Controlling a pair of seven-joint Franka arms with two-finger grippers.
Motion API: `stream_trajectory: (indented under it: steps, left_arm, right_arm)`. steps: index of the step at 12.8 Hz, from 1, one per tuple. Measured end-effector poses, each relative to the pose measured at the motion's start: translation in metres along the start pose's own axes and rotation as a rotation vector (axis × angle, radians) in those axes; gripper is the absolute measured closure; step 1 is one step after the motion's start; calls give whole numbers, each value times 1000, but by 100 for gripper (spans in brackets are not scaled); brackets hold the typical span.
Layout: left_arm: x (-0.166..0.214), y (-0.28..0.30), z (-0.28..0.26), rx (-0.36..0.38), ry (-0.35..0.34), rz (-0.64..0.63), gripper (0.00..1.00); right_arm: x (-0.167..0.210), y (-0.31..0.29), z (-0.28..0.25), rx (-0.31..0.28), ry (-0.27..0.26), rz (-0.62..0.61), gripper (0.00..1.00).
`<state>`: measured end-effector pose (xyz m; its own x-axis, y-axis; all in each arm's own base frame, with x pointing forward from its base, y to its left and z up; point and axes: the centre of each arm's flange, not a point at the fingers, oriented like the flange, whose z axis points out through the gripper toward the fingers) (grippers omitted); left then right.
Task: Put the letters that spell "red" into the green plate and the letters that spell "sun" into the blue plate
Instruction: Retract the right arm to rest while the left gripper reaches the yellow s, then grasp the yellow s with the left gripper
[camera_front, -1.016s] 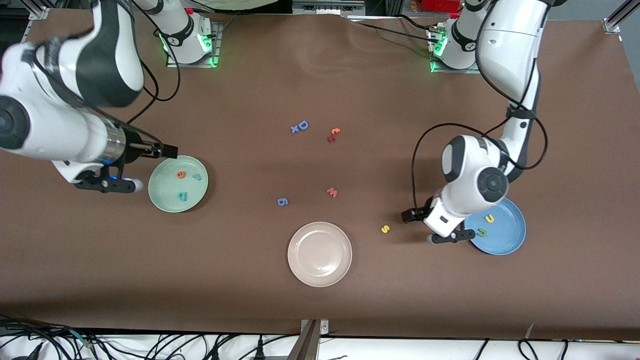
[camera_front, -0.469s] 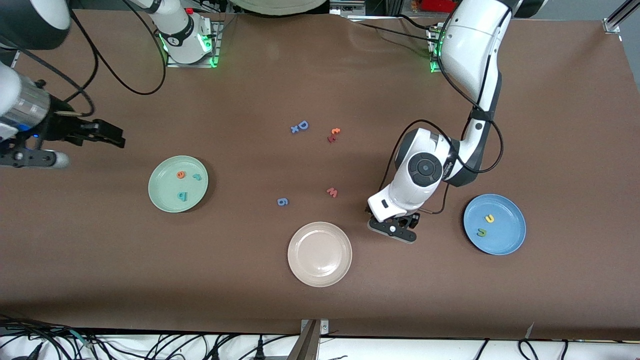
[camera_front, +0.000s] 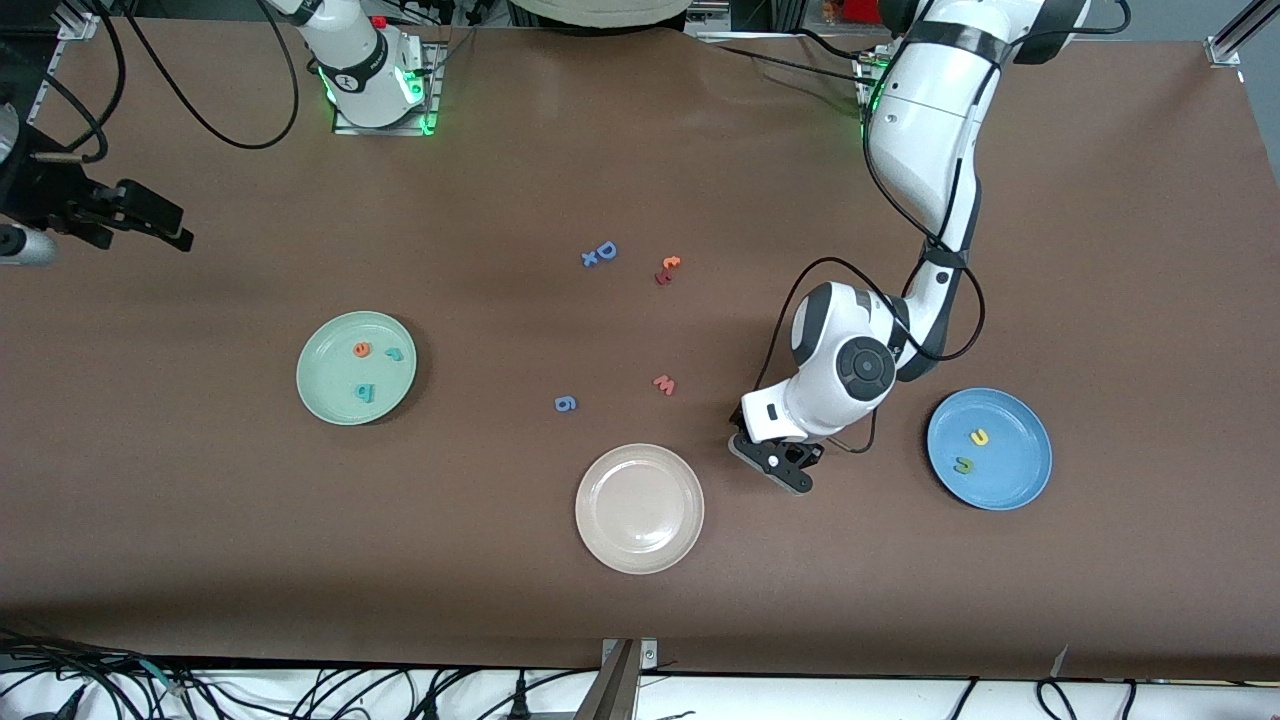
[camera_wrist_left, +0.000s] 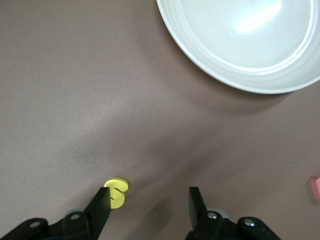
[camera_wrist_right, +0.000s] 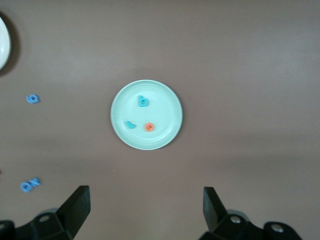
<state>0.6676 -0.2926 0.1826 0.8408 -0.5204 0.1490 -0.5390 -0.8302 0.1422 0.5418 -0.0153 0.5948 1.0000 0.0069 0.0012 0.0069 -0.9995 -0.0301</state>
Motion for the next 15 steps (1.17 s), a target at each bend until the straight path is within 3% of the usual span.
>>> stream_trajectory:
  steps: [3, 6, 11, 13, 15]
  left_arm:
    - [-3, -12, 1, 13, -6, 16, 29]
    - [-7, -29, -1, 30, -9, 21, 30]
    - [-10, -31, 6, 32, -18, 17, 36]
    - [-10, -33, 5, 35, -17, 15, 47]
    - [-10, -32, 5, 35, -17, 17, 45]
  right_arm:
    - [0, -11, -4, -29, 18, -46, 0]
    - [-2, -14, -2, -27, 2, -50, 0]
    - [0, -3, -5, -24, 31, -29, 0]
    - [1, 6, -3, -23, 27, -14, 0]
    - [1, 7, 1, -22, 11, -13, 0]
